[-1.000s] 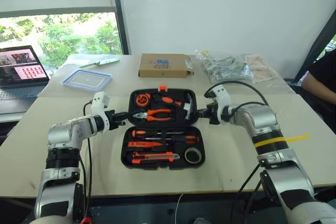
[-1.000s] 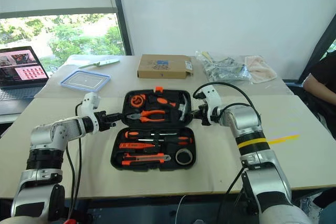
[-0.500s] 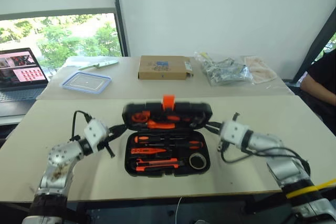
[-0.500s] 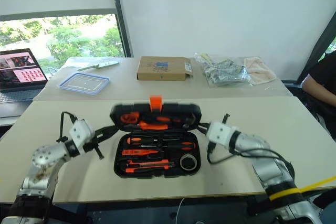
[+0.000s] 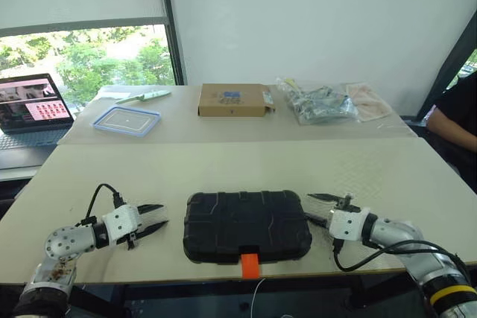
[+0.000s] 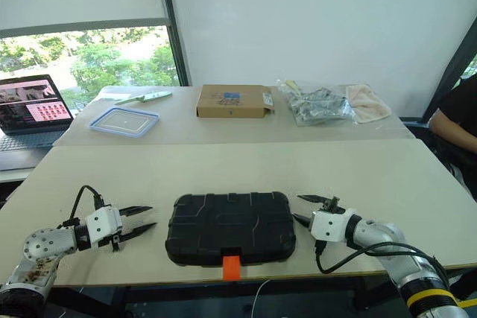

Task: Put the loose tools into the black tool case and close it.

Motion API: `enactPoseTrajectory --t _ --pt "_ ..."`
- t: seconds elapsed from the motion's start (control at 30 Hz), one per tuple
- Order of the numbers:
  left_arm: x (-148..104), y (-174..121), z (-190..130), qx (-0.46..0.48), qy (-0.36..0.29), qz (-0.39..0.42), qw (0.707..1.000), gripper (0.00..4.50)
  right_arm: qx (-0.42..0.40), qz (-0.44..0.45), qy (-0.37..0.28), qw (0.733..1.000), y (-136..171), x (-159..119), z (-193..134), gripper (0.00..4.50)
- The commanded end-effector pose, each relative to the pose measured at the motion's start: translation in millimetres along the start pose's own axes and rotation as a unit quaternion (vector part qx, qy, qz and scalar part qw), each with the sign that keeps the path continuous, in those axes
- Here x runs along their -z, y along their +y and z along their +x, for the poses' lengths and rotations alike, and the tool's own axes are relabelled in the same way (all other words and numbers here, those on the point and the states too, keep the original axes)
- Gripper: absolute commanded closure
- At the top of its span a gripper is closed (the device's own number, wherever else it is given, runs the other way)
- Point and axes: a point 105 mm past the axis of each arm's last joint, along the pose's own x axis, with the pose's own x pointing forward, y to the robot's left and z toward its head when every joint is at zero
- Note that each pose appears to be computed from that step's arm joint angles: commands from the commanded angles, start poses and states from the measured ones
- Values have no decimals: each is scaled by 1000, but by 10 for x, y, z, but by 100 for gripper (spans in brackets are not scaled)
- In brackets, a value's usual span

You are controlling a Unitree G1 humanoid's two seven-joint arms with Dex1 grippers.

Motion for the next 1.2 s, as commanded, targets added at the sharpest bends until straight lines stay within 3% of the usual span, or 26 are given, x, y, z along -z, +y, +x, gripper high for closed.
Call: enactPoseTrajectory --t 0.03,0.1,0.2,0.23,0.33,0.43,0.57,0.6,0.7,1.0,1.2 --pt "-23 106 -28 -17 -7 -34 999 83 2 18 7 1000 -88 42 -192 99" --pt "-117 224 0 -41 -34 -76 996 3 -15 62 1 998 -56 21 -299 123" --pt "-240 303 55 -34 -53 -115 991 0 -45 141 -12 989 10 -72 -448 206" --pt "-292 343 90 -33 -57 -123 990 0 -59 171 -15 983 45 -125 -500 253" --pt "-434 462 222 -28 -62 -141 988 74 -133 239 -19 962 261 -337 -646 355" --pt "-511 541 400 -18 -57 -160 985 179 -188 275 -21 943 460 -548 -695 445" --pt "-564 529 671 12 -43 -160 986 305 -216 280 -16 935 665 -694 -594 450" --pt "-570 510 724 20 -40 -157 987 374 -217 286 -13 933 700 -715 -559 450" --pt "-580 389 959 68 -26 -158 985 439 -192 279 -6 941 697 -706 -326 450" --pt "-572 264 970 117 -24 -178 977 439 -130 255 11 958 404 -577 114 450" --pt "-484 303 772 78 -23 -217 973 439 -66 228 9 971 23 -457 379 450"
